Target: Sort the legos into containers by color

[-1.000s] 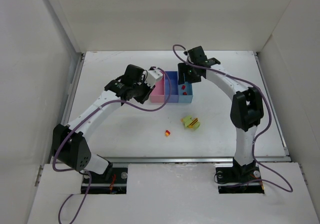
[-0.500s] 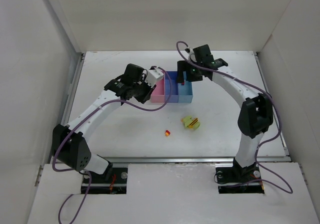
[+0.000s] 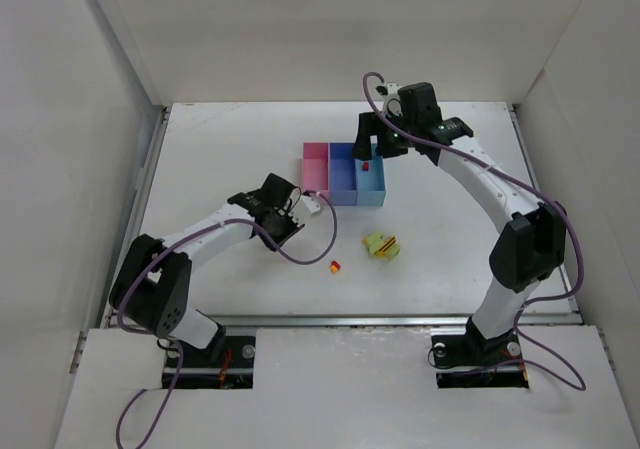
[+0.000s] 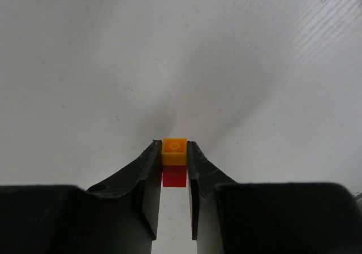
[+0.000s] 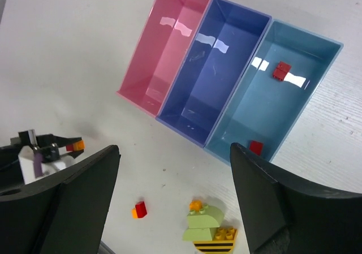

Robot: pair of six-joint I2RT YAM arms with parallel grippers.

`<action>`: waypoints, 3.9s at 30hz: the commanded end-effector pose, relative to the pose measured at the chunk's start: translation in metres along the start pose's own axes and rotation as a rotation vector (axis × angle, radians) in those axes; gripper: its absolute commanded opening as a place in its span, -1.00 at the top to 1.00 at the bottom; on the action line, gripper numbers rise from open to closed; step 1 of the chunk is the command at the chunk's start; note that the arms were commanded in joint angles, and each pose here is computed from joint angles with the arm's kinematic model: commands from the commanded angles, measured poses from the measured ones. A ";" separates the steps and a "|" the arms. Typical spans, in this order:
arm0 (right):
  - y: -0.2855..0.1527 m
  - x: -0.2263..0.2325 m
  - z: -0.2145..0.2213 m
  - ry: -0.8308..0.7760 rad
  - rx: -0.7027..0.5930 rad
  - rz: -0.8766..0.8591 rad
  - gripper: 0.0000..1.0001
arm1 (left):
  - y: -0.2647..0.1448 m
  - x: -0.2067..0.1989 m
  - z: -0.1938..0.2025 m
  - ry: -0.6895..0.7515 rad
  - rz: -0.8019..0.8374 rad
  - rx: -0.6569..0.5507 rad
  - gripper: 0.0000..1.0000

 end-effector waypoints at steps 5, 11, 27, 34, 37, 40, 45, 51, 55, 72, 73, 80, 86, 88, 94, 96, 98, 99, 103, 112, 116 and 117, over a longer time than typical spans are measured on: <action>-0.009 0.003 -0.011 -0.019 -0.044 -0.005 -0.67 | 0.024 -0.002 -0.002 0.074 0.018 0.005 0.69; -0.013 0.002 -0.011 -0.021 -0.055 0.013 -0.67 | 0.041 -0.008 0.002 0.071 0.065 0.025 0.21; -0.014 0.001 -0.007 -0.018 -0.046 0.012 -0.67 | 0.014 0.016 -0.009 0.035 0.060 -0.042 -1.00; -0.014 0.001 -0.007 -0.018 -0.046 0.012 -0.67 | 0.008 0.032 0.009 0.126 0.078 -0.007 -0.75; -0.013 0.001 -0.003 -0.015 -0.036 0.004 -0.67 | 0.012 0.028 0.018 0.153 0.113 0.001 -0.48; -0.013 0.001 -0.003 -0.015 -0.036 0.004 -0.67 | 0.015 0.025 0.019 0.161 0.137 -0.001 -0.32; -0.013 0.000 -0.003 -0.015 -0.037 0.013 -0.67 | 0.019 0.022 0.012 0.131 0.174 -0.009 -0.22; -0.011 -0.002 0.000 -0.012 -0.031 0.024 -0.67 | 0.033 0.023 0.012 0.092 0.185 0.014 -0.08; -0.011 -0.002 0.000 -0.012 -0.031 0.024 -0.67 | 0.038 0.027 0.010 0.075 0.171 0.016 0.15; -0.011 0.001 0.006 -0.007 -0.007 -0.003 -0.65 | 0.028 0.024 -0.013 0.018 0.206 -0.054 1.00; -0.011 0.001 0.006 -0.007 -0.007 -0.003 -0.65 | 0.014 0.030 -0.028 0.019 0.176 -0.106 1.00; -0.021 0.046 -0.002 0.001 -0.018 -0.297 -0.65 | -0.068 0.035 -0.092 0.022 0.137 -0.372 1.00; -0.018 0.081 -0.012 0.036 -0.037 -0.503 -0.39 | -0.096 0.034 -0.125 0.018 0.194 -0.449 1.00; -0.012 0.087 -0.013 0.038 -0.023 -0.523 -0.39 | -0.100 0.033 -0.133 0.021 0.196 -0.464 1.00; -0.015 0.103 -0.023 0.048 -0.052 -0.624 -0.35 | -0.105 0.031 -0.142 0.039 0.192 -0.473 1.00; -0.004 0.108 -0.020 0.057 -0.020 -0.662 -0.32 | -0.109 0.032 -0.146 0.034 0.188 -0.485 1.00; 0.000 0.114 -0.017 0.060 0.006 -0.694 -0.32 | -0.113 0.034 -0.153 0.031 0.182 -0.500 1.00; 0.005 0.118 -0.012 0.061 0.023 -0.700 -0.35 | -0.113 0.034 -0.153 0.031 0.182 -0.500 1.00; 0.012 0.125 -0.007 0.058 0.039 -0.704 -0.41 | -0.116 0.038 -0.157 0.032 0.169 -0.507 1.00; 0.020 0.129 -0.010 0.049 0.045 -0.722 -0.36 | -0.115 0.036 -0.158 0.048 0.163 -0.505 1.00; 0.028 0.128 -0.012 0.050 0.046 -0.721 -0.23 | -0.115 0.036 -0.158 0.048 0.163 -0.505 1.00; 0.028 0.128 -0.012 0.050 0.046 -0.721 -0.20 | -0.115 0.036 -0.158 0.048 0.163 -0.505 1.00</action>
Point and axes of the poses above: each gripper's point midway between its finger pads, its own y axis out along the fingers, its own x axis along the line the jaws close on, z = x × y, the point moved 3 cm from there along -y, back along the fingers, and after that the axes turned 2 degrees about -y, right-handed, at the moved point
